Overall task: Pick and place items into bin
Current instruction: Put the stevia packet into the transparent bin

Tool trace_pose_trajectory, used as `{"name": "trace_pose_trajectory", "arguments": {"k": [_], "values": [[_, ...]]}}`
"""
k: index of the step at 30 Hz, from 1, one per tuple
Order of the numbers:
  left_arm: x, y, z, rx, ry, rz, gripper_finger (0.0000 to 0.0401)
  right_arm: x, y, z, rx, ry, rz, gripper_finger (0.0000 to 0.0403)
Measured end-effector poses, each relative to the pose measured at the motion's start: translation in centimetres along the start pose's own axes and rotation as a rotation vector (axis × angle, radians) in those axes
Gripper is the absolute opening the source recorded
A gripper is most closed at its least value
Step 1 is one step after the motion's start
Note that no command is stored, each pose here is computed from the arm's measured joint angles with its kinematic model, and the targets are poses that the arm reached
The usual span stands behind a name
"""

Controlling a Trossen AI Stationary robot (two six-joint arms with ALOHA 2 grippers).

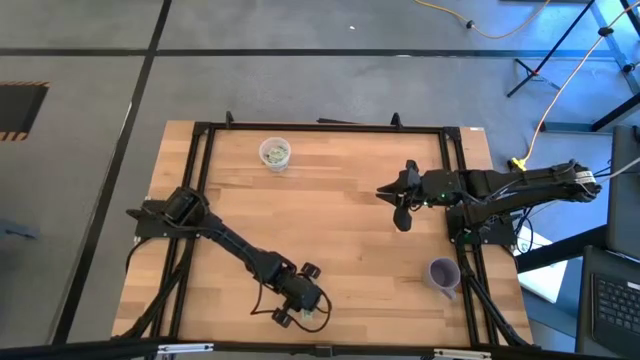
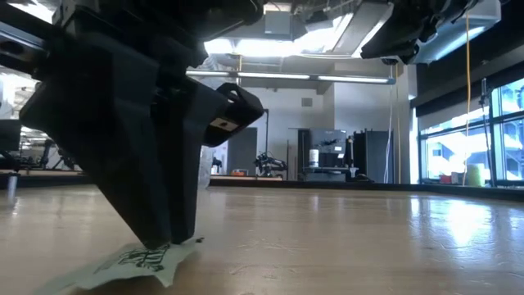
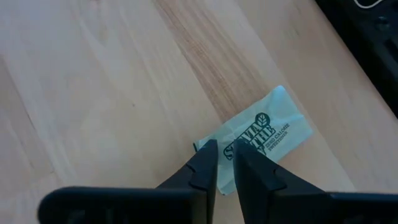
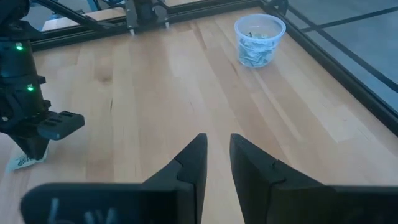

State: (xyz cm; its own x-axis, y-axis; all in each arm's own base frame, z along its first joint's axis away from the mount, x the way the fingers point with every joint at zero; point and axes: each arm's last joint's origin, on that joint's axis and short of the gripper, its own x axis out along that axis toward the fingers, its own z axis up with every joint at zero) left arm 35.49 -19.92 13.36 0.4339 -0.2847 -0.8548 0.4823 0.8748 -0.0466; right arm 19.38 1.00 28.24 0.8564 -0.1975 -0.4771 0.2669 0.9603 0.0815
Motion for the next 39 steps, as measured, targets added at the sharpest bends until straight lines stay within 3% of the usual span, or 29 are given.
{"name": "trace_pose_trajectory", "arguments": {"k": [11,17,22,32,39], "values": [[-0.1,0.1,-0.2,0.001,0.025,0.037,0.0013,0.0,-0.1,-0.3,-0.034,0.031,-0.007,0.0075],[0.0,-0.4,-0.5,0.036,0.051,0.034,0.0062,0.0,-0.1,-0.3,-0.06,0.032,-0.007,0.0075],[1.1,-0.4,-1.1,-0.024,0.095,0.015,0.0092,0.0,-0.1,-0.3,-0.063,0.036,-0.008,0.0075],[1.6,-0.5,-1.1,-0.055,0.086,0.018,0.0029,0.0,-0.2,-0.7,-0.094,0.075,-0.016,0.0075],[0.7,-0.1,-0.6,-0.1,0.075,0.006,0.0008,0.0,-0.2,-0.8,-0.099,0.081,-0.017,0.0075]]}}
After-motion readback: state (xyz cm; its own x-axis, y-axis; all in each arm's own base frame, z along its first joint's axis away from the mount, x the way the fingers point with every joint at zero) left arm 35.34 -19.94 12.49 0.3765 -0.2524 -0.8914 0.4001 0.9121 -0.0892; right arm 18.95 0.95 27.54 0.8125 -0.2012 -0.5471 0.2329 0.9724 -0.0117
